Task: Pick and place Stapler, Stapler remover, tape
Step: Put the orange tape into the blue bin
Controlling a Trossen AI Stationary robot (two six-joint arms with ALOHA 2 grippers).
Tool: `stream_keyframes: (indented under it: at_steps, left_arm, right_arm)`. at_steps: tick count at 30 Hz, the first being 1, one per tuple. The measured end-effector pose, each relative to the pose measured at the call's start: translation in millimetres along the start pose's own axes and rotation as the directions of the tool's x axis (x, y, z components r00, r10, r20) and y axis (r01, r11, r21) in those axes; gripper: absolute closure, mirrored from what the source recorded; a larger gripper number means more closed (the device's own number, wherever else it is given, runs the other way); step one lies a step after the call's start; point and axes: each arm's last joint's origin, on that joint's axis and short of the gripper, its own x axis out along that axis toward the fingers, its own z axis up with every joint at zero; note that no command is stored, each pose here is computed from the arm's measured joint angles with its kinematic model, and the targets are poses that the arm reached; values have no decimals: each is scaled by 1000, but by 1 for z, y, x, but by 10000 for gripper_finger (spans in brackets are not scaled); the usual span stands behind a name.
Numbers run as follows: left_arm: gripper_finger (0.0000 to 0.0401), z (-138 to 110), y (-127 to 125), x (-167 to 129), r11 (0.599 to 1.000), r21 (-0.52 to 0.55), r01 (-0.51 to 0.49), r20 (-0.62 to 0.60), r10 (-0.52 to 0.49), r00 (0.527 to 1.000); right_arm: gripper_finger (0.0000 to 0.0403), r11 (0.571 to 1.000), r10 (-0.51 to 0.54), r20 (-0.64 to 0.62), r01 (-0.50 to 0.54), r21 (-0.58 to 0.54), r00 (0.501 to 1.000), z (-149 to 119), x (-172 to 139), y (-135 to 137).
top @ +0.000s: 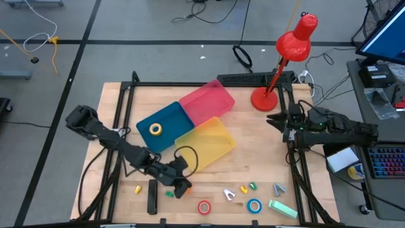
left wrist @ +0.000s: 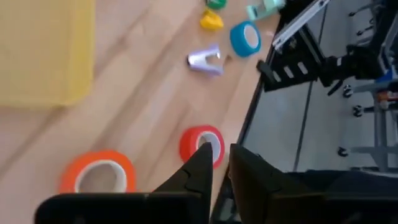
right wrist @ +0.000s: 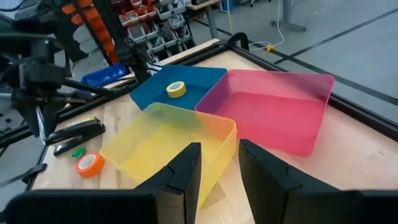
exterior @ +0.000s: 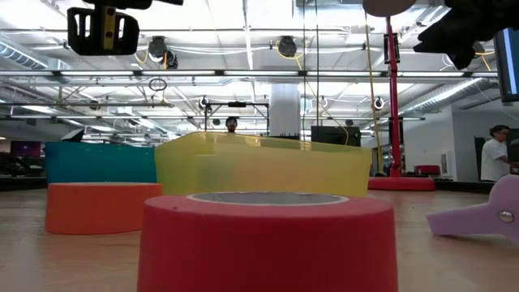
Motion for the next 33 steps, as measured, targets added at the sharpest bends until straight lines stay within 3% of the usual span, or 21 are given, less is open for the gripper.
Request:
stream_keyframes:
  at_steps: [6, 11, 15, 21, 27, 33]
  left_arm:
    - [379, -14, 7, 22, 987, -134, -93, -126, 76, 989]
    - [398, -19, 20, 30, 950, -232, -207, -201, 161, 966]
    - [390, -15, 28, 29, 914, -295, -279, -211, 223, 952]
    - [385, -9, 33, 29, 899, -309, -311, -212, 254, 944]
    - [398, -8, 34, 29, 924, -231, -303, -209, 257, 943]
    - [361, -8, 36, 28, 911, -252, -328, -217, 277, 936]
  right_arm:
    - [303, 1000, -3, -9, 3, -9, 1000, -7, 2, -2]
    - [303, 1000, -7, -17, 6, -15, 1000, -9, 3, -3]
    - [303, 1000, -6, -16, 6, -14, 1000, -9, 3, -3]
    - [303, 1000, -6, -17, 6, -6, 1000, -9, 3, -3]
    - [303, 1000, -6, -17, 6, -7, 1000, -9, 3, -3]
    - [303, 1000, -7, -16, 7, -7, 1000, -9, 3, -3]
